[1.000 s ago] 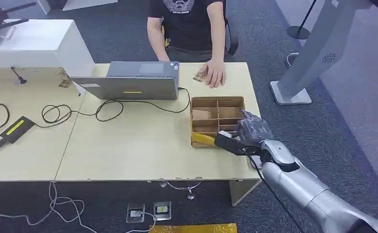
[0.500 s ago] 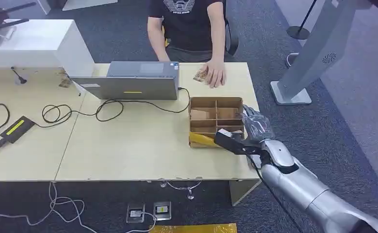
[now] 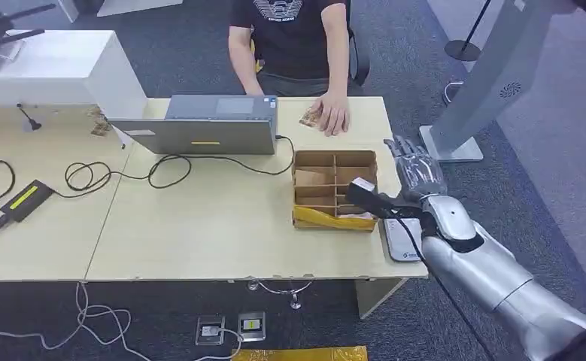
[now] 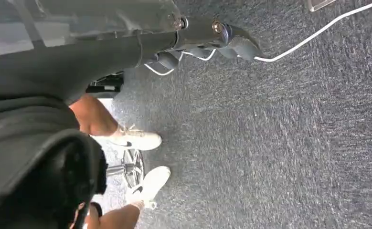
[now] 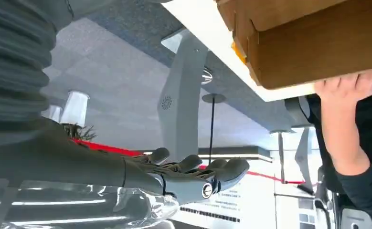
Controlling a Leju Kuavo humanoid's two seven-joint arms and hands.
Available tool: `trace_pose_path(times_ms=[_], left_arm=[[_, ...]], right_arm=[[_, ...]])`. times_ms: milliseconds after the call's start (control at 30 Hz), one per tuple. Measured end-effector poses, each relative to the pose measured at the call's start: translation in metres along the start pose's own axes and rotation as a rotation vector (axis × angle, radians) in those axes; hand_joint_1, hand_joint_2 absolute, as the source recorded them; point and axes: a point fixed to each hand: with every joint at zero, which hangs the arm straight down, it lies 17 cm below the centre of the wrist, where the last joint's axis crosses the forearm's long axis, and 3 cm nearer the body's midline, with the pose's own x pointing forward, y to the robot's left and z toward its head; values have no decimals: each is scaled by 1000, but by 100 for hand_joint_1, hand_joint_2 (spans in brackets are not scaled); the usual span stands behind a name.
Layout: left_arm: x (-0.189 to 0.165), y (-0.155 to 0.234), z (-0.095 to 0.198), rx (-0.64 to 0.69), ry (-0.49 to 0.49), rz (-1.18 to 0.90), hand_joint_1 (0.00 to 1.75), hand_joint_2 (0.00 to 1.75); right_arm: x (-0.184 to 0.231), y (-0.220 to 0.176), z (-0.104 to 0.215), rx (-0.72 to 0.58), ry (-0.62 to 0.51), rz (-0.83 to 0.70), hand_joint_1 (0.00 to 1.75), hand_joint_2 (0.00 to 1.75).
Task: Pass the card to the sensor for recognition and then transmit it.
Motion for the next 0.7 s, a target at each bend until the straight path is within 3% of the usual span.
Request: trace_pose_path(times_ms=[533,567,700], left_arm=[[-1,2,0,1,-7,-52,0,0],[0,2,0,0,-9,-58,0,0],[1,0,0,-4,-19,-75,0,0]], right_arm=[[1,-9,-2,10,-7,43,0,175],[0,-9,-2,23,2,48,0,0],[-10,-3,4,116,73,34,0,0]])
